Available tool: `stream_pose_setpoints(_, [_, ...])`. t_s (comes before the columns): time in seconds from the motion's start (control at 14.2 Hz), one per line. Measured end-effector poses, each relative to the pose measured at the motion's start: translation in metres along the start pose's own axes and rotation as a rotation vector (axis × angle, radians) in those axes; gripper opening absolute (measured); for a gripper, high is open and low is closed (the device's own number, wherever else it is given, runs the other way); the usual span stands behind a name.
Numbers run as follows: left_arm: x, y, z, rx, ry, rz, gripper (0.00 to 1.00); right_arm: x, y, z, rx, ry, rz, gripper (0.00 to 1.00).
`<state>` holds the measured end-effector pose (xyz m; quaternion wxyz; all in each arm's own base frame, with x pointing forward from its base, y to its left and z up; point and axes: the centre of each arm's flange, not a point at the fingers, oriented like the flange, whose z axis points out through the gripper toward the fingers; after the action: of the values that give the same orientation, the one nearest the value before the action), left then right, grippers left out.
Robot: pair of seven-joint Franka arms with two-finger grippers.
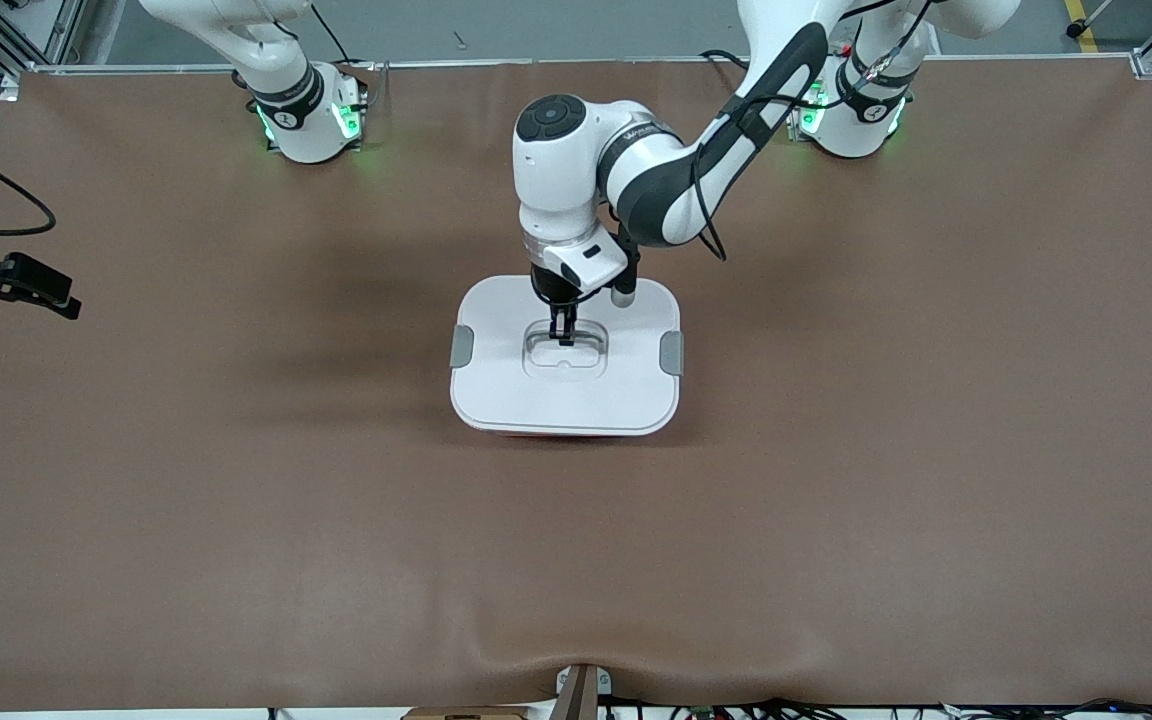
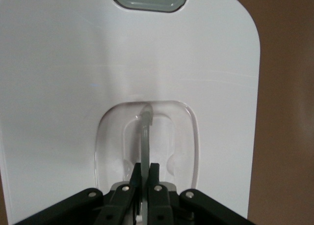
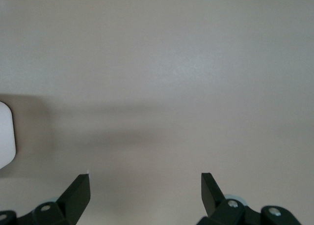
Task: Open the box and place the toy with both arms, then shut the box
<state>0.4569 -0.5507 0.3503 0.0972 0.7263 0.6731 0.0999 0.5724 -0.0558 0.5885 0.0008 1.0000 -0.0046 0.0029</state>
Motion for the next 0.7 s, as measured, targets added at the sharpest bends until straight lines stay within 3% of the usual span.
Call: stream_pose_setpoints(0.7, [-0.001,-0.001,0.009,0.005,-0.004,-0.005,0.07,0.001,-0.019,0.000,0.000,0.000,-0.046,1.00])
